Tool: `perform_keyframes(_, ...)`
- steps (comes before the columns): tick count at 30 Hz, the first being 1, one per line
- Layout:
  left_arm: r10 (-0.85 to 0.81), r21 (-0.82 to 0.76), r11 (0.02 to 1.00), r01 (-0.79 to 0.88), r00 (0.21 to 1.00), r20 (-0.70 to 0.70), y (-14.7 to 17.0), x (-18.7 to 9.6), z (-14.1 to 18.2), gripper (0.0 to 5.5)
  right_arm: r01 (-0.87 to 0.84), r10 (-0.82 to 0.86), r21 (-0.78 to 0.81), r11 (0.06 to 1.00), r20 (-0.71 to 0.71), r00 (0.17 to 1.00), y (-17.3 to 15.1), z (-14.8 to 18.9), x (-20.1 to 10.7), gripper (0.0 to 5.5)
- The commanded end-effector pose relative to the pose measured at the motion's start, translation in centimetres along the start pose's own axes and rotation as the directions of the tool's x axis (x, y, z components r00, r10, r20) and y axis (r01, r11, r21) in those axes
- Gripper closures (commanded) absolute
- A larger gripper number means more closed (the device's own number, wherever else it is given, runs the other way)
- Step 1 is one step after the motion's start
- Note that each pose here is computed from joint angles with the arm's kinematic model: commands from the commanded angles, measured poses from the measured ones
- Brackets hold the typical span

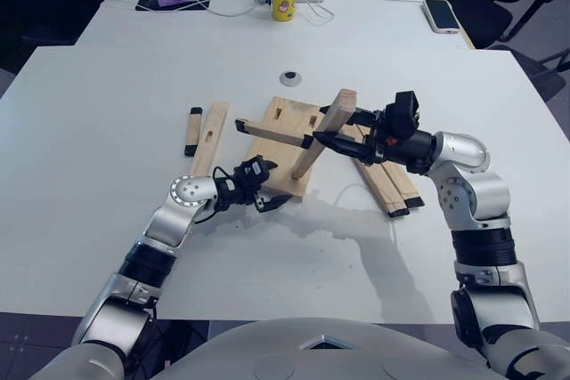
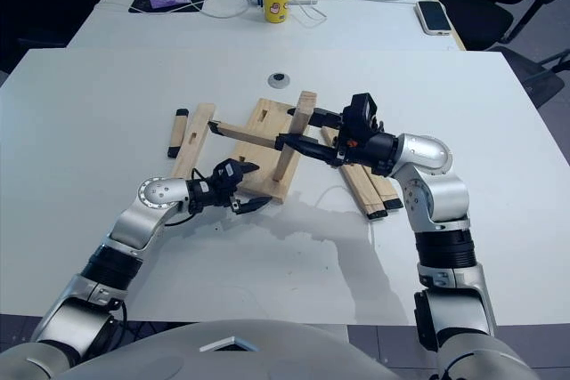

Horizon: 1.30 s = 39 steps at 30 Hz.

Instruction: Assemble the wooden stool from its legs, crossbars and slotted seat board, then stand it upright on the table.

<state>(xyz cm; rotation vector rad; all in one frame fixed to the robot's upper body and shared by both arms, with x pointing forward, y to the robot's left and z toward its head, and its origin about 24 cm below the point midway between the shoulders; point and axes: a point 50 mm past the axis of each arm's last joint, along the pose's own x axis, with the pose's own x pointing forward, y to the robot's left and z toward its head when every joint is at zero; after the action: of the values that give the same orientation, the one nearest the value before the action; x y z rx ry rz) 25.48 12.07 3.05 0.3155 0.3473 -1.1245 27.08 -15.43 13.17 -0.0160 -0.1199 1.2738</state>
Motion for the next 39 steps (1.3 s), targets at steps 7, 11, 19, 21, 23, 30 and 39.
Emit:
perform_keyframes(7, -0.008, -0.157, 0.987, -0.025, 0.978, -0.208, -1.6, -0.7, -5.2, 1.23, 0.128, -0.083, 0.155, 0.980, -0.263, 0.961, -0.9, -6.0, -1.6, 3.43)
perform_keyframes(11, 0.001, -0.168, 0.985, -0.038, 0.977, -0.212, -1.6, -0.7, -5.4, 1.23, 0.006, 0.050, 0.190, 0.982, -0.285, 0.957, 2.1, -7.4, -1.8, 3.43)
perform_keyframes(19, 0.009, -0.180, 0.983, -0.048, 0.977, -0.212, -1.7, -0.5, -5.5, 1.23, 0.188, -0.079, 0.262, 0.947, -0.375, 0.924, 0.2, -9.0, -1.6, 3.44)
perform_keyframes(21, 0.010, -0.178, 0.983, -0.048, 0.977, -0.211, -1.6, -0.4, -5.4, 1.23, 0.176, -0.068, 0.254, 0.951, -0.384, 0.921, 0.2, -9.0, -1.6, 3.44)
perform_keyframes(23, 0.014, -0.178, 0.983, -0.052, 0.978, -0.210, -1.5, -0.4, -5.4, 1.23, 0.151, -0.038, 0.247, 0.957, -0.412, 0.910, 0.8, -9.6, -1.9, 3.44)
perform_keyframes(30, 0.022, -0.192, 0.979, -0.062, 0.979, -0.204, -1.4, -0.4, -5.4, 1.23, -0.034, 0.137, 0.231, 0.972, -0.446, 0.884, 4.2, -11.1, -2.4, 3.44)
perform_keyframes(39, 0.031, -0.189, 0.979, -0.072, 0.978, -0.208, -0.9, -0.2, -5.3, 1.23, 0.198, -0.056, 0.293, 0.936, -0.429, 0.902, 0.8, -10.9, -2.0, 3.44)
